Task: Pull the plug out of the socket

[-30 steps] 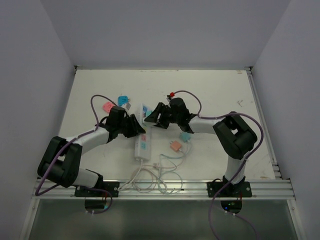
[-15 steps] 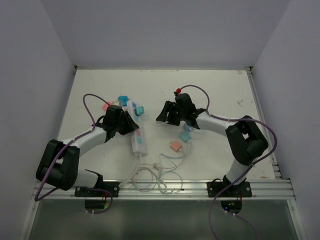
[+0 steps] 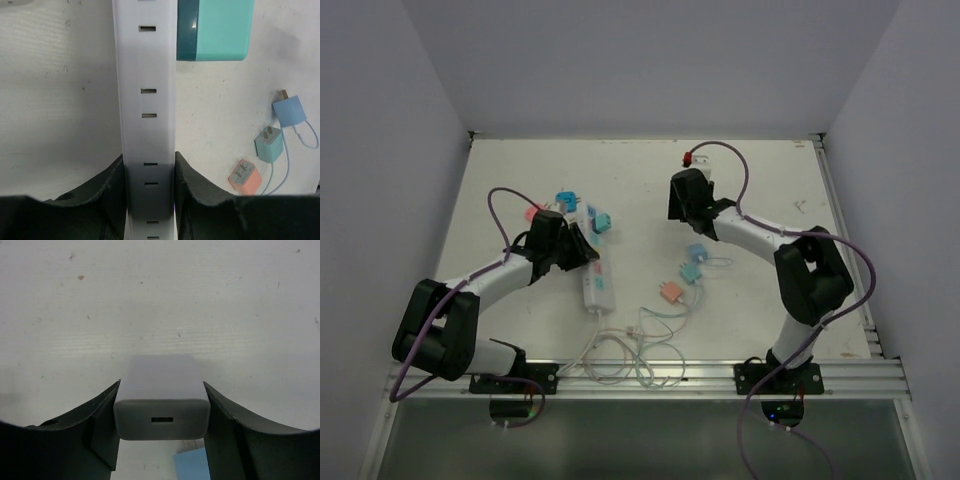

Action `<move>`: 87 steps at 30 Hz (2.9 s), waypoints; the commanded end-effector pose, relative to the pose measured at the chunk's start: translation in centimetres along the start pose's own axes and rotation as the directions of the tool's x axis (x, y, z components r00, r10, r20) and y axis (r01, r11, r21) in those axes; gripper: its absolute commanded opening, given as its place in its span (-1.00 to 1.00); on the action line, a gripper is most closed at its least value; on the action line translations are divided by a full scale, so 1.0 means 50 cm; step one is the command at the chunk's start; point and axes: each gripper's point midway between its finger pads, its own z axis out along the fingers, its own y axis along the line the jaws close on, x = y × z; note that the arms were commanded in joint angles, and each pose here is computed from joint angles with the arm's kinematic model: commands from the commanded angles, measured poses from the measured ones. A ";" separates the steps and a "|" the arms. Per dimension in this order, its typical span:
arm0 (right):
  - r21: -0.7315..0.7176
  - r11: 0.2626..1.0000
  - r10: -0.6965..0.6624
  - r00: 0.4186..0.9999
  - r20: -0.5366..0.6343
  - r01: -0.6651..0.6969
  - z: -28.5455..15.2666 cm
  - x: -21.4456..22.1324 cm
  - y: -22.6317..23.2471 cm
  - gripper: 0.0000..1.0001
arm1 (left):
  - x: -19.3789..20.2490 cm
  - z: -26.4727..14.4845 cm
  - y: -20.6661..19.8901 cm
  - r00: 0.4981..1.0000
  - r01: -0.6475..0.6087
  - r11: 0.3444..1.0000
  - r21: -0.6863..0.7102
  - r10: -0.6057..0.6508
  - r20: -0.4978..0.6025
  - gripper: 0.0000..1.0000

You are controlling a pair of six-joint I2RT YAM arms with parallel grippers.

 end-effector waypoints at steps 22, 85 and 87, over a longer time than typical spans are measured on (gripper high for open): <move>0.032 0.999 0.037 0.995 -0.088 -0.034 0.043 0.108 -0.023 0.46 | 0.062 -0.004 0.007 0.993 -0.044 0.996 0.077 0.052 -0.104 -1.00; -0.581 0.655 0.247 0.864 -0.439 -0.482 -0.086 0.069 0.307 -1.00 | 0.097 -0.002 0.100 0.992 0.044 0.993 -0.113 -0.057 -0.116 -1.00; -0.571 0.675 0.244 0.872 -0.423 -0.466 -0.089 0.061 0.289 -1.00 | 0.095 -0.003 0.112 0.993 0.053 0.988 -0.143 -0.067 -0.102 -1.00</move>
